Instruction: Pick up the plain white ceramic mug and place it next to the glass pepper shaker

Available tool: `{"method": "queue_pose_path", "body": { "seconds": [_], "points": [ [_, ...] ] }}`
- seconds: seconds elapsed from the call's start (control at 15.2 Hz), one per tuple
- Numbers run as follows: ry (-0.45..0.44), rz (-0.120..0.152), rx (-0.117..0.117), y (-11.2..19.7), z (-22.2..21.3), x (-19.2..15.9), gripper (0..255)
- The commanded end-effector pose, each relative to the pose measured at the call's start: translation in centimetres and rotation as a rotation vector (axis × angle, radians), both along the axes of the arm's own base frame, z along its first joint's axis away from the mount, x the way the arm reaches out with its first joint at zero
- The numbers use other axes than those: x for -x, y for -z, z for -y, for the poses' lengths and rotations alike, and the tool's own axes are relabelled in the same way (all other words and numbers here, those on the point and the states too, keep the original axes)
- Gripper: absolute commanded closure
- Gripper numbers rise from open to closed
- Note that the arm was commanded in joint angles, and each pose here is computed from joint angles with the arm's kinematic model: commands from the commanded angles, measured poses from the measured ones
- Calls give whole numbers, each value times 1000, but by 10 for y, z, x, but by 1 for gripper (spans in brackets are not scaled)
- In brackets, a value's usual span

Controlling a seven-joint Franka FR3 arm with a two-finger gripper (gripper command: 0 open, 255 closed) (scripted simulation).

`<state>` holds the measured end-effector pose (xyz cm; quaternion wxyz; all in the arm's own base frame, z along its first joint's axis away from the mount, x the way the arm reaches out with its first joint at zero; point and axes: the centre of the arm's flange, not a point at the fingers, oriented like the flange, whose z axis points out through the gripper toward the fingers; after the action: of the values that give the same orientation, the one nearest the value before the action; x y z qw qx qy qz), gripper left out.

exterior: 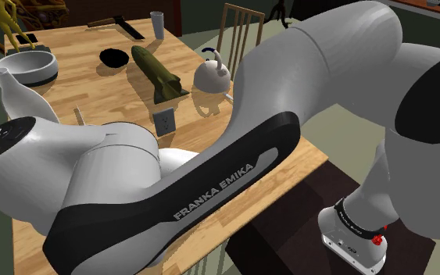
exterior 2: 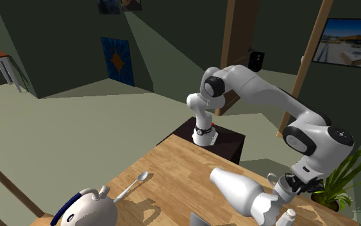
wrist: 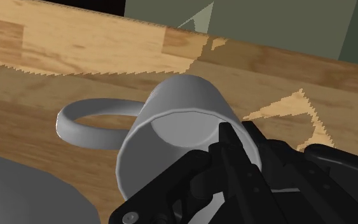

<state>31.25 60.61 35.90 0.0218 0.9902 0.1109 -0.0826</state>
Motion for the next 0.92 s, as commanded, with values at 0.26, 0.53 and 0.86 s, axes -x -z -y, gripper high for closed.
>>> {"method": "queue_pose_path", "body": {
  "seconds": [0.26,0.53,0.86],
  "points": [
    [0,0,0,0,0,0,0],
    [0,0,0,-13,-1,-2,0],
    [0,0,0,-49,-3,-8,0]
  ]
}}
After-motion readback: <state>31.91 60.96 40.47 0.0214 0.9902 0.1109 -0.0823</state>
